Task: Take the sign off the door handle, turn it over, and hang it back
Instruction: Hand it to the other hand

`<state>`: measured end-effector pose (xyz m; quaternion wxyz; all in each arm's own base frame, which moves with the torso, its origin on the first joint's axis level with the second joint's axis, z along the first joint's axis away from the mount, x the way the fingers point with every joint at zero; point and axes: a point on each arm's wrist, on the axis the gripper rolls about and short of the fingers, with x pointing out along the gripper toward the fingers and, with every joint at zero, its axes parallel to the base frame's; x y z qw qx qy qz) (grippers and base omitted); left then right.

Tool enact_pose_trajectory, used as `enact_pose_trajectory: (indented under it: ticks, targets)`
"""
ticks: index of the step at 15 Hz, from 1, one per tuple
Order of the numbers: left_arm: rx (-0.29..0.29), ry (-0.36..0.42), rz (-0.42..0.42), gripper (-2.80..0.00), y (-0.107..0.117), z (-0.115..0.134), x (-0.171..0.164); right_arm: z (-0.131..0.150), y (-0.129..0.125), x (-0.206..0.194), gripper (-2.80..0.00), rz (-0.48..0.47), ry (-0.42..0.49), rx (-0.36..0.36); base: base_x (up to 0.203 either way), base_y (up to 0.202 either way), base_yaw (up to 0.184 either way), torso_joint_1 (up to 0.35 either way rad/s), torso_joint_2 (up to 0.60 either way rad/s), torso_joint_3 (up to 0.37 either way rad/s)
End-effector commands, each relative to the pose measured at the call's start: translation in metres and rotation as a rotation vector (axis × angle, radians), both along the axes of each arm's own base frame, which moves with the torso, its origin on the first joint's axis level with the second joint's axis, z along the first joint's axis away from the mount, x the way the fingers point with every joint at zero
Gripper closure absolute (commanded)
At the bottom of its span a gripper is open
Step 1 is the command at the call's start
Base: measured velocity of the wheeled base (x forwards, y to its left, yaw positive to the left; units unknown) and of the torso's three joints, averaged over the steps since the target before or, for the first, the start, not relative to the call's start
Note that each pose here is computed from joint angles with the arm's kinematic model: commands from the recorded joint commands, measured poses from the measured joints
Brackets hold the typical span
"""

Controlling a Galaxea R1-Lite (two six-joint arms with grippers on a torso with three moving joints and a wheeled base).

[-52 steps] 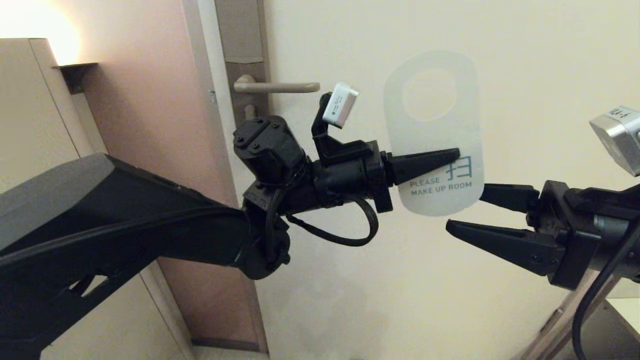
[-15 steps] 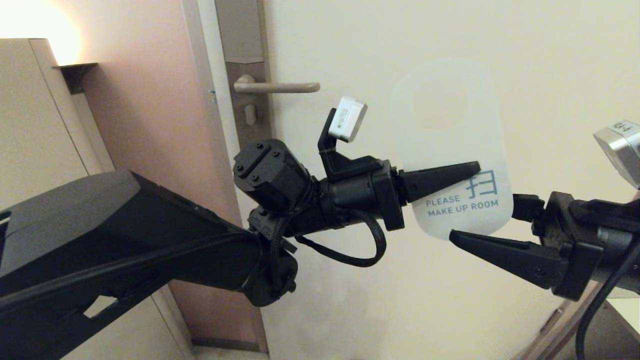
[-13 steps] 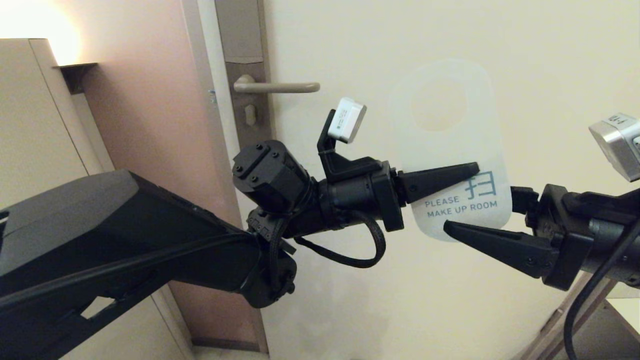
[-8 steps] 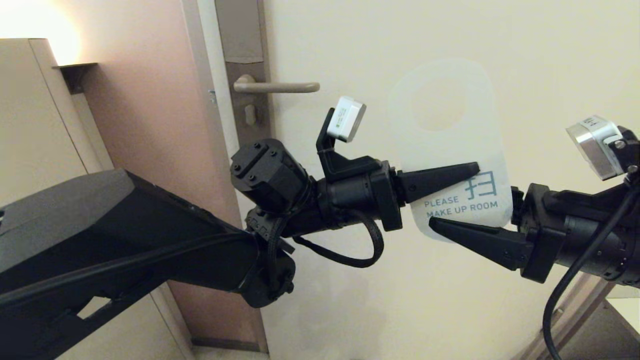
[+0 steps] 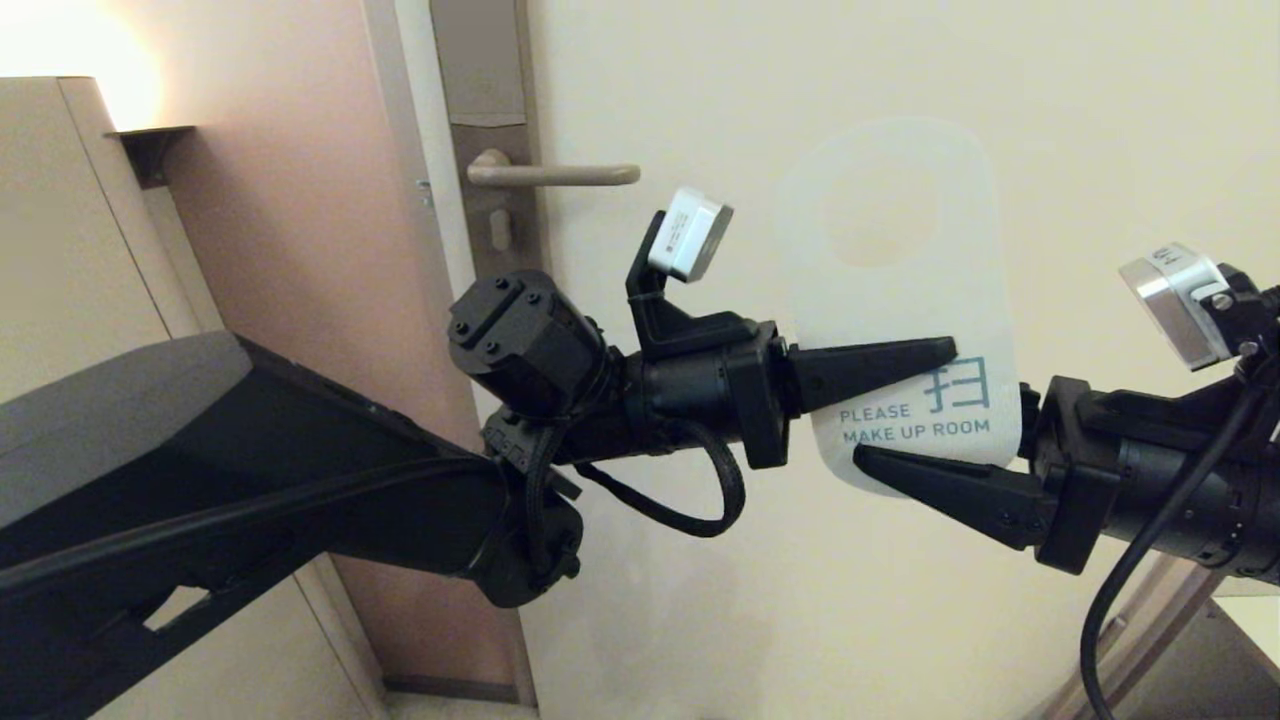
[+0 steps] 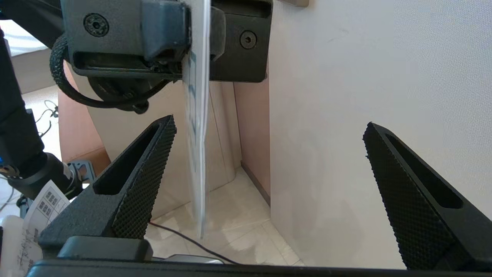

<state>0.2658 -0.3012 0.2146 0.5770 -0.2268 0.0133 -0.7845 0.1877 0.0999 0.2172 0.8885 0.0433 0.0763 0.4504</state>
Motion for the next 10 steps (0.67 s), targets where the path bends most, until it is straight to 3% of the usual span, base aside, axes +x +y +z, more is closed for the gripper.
enact_pose_trajectory:
  ticks: [1, 10]
  targets:
    - [-0.026, -0.026, -0.006, 0.00, 0.0016, 0.0033, -0.0018, 0.0011, -0.0003, -0.0010, -2.80, 0.004, -0.007, 0.004, 0.000, 0.000, 0.000, 0.000, 0.00, 0.000]
    - [-0.024, -0.028, -0.012, 0.00, -0.0001, 0.0021, -0.0047, 0.0008, -0.0014, -0.0034, -2.80, 0.004, -0.008, 0.004, 0.000, 0.000, 0.000, 0.000, 0.00, 0.000]
